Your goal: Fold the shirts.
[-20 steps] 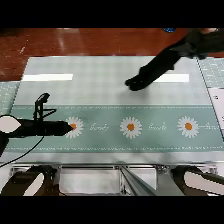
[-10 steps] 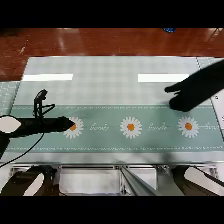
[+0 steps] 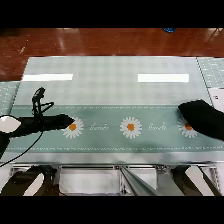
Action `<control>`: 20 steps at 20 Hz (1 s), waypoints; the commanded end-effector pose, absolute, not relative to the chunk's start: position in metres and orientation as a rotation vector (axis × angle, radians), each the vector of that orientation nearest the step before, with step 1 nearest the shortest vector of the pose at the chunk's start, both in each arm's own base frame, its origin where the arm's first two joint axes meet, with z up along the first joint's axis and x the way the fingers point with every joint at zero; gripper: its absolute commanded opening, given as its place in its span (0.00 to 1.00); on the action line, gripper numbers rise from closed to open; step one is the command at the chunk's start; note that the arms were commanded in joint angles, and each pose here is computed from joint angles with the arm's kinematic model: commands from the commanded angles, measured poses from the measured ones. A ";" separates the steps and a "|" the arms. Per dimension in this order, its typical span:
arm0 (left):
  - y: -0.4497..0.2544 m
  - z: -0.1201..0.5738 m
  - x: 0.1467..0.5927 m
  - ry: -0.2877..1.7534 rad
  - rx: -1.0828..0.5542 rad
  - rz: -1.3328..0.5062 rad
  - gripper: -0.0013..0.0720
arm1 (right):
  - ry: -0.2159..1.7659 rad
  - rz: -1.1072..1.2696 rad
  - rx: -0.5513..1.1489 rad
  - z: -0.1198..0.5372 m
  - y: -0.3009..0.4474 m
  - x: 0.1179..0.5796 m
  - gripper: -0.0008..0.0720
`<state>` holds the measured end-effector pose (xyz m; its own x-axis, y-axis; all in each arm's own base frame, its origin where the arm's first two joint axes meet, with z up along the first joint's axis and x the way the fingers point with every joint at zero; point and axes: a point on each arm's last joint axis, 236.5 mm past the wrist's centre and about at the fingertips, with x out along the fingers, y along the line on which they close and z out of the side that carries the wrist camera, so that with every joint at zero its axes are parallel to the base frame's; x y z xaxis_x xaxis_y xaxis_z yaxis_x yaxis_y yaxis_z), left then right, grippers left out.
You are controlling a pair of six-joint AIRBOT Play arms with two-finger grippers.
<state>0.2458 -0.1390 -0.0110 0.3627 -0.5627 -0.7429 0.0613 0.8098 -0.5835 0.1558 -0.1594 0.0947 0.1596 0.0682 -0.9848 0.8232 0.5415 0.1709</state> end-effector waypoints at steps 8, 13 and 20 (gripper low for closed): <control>-0.128 0.004 0.271 1.035 -0.459 -0.417 0.04 | 1.450 -1.047 0.831 0.036 -0.161 0.053 0.58; -0.109 0.117 0.361 0.827 -0.427 -0.423 0.04 | 0.971 -0.507 0.959 0.099 -0.156 0.234 0.16; -0.206 0.178 0.413 0.820 -0.185 -0.631 0.04 | 0.962 0.273 0.408 0.129 0.061 0.387 0.05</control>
<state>0.3990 -0.1816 0.1757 0.5279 -0.6192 -0.5813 0.4043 0.7851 -0.4692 0.3523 -0.0269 0.1306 0.5775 0.3182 -0.7518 0.2263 0.8225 0.5219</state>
